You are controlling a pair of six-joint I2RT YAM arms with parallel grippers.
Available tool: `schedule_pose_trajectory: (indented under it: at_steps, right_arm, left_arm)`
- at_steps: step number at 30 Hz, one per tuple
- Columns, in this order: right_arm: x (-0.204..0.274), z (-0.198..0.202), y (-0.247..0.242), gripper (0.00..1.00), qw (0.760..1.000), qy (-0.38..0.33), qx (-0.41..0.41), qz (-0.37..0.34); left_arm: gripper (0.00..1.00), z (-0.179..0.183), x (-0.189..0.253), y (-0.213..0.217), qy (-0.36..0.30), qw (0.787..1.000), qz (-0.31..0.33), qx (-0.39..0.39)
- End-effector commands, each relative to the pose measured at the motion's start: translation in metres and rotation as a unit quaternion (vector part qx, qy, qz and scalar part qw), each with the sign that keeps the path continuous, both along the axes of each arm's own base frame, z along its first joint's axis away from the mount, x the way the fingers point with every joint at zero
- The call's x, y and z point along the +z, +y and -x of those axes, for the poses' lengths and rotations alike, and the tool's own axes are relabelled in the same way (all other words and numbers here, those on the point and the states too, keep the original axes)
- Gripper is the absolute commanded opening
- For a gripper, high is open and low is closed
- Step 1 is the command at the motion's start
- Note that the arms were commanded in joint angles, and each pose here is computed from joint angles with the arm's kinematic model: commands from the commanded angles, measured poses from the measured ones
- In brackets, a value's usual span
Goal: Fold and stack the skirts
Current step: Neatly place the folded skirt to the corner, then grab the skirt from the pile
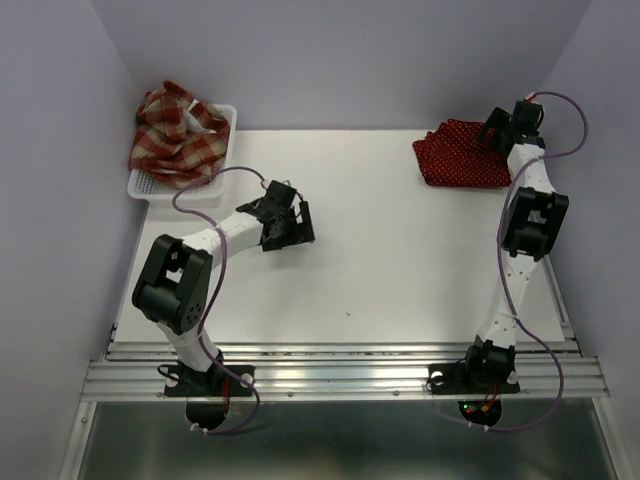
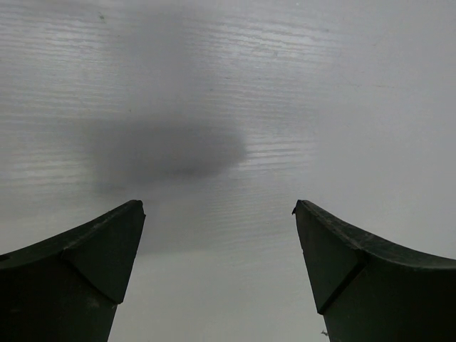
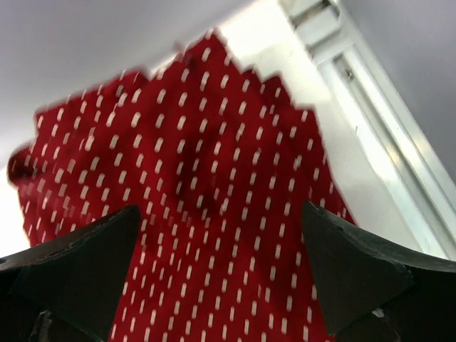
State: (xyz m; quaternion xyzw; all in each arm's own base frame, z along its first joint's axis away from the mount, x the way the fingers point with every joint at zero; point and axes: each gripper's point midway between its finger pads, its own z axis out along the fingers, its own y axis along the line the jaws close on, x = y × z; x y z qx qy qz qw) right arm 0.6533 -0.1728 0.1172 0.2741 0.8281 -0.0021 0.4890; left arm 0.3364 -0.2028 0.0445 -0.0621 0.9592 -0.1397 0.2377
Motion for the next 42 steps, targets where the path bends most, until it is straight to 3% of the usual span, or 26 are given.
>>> schedule_pose_trajectory:
  at_steps: [1, 2, 3, 5, 6, 7, 9, 10, 11, 14, 16, 18, 22, 29, 35, 42]
  right_arm:
    - [0.116, 0.011, 0.042, 1.00, 0.993, -0.082, 0.074, 0.039]
    - [0.103, 0.021, 0.053, 1.00, 0.993, -0.060, 0.087, 0.051]
    - [0.141, 0.034, 0.067, 1.00, 0.989, -0.086, 0.095, 0.071]
    - [0.159, 0.046, 0.105, 1.00, 0.984, -0.101, 0.114, 0.093]
    - [0.137, 0.060, 0.119, 1.00, 0.984, -0.078, 0.127, 0.093]
    - [0.176, 0.075, 0.135, 1.00, 0.978, -0.121, 0.134, 0.101]
    - [0.184, 0.097, 0.179, 1.00, 0.972, -0.143, 0.170, 0.082]
    - [0.165, 0.110, 0.194, 1.00, 0.970, -0.138, 0.186, 0.068]
    - [0.190, 0.131, 0.210, 1.00, 0.962, -0.170, 0.207, 0.055]
    - [0.197, 0.169, 0.238, 1.00, 0.950, -0.204, 0.234, 0.009]
    - [0.184, 0.191, 0.252, 1.00, 0.949, -0.200, 0.241, -0.024]
    - [0.171, 0.202, 0.260, 1.00, 0.948, -0.191, 0.251, -0.043]
    - [0.141, 0.218, 0.269, 1.00, 0.953, -0.152, 0.254, -0.057]
    - [0.105, 0.229, 0.261, 1.00, 0.967, -0.090, 0.231, -0.061]
    - [0.090, 0.233, 0.257, 1.00, 0.971, -0.063, 0.224, -0.058]
    - [0.076, 0.237, 0.247, 1.00, 0.977, -0.038, 0.204, -0.042]
  left_arm:
    - [0.99, -0.032, 0.095, 0.012, -0.123, 0.992, 0.008, 0.027]
    - [0.99, -0.037, 0.107, 0.021, -0.141, 0.989, 0.001, 0.046]
    - [0.99, -0.041, 0.121, 0.027, -0.159, 0.986, 0.002, 0.057]
    - [0.99, -0.050, 0.164, 0.041, -0.217, 0.973, 0.012, 0.080]
    - [0.99, -0.055, 0.178, 0.054, -0.237, 0.966, 0.005, 0.099]
    - [0.99, -0.063, 0.190, 0.075, -0.254, 0.959, -0.003, 0.125]
    - [0.99, -0.074, 0.223, 0.108, -0.293, 0.941, -0.016, 0.171]
    - [0.99, -0.082, 0.232, 0.140, -0.302, 0.930, -0.026, 0.206]
    - [0.99, -0.088, 0.246, 0.159, -0.316, 0.922, -0.035, 0.220]
    - [0.99, -0.107, 0.256, 0.222, -0.323, 0.905, -0.045, 0.273]
    - [0.99, -0.125, 0.261, 0.266, -0.320, 0.898, -0.052, 0.299]
    - [0.99, -0.140, 0.259, 0.279, -0.312, 0.904, -0.061, 0.284]
    - [0.99, -0.182, 0.238, 0.290, -0.268, 0.928, -0.092, 0.243]
    - [0.99, -0.262, 0.153, 0.287, -0.204, 0.960, -0.050, 0.188]
    - [0.99, -0.291, 0.092, 0.300, -0.169, 0.963, -0.066, 0.201]
    - [0.99, -0.296, 0.019, 0.312, -0.125, 0.966, -0.084, 0.208]
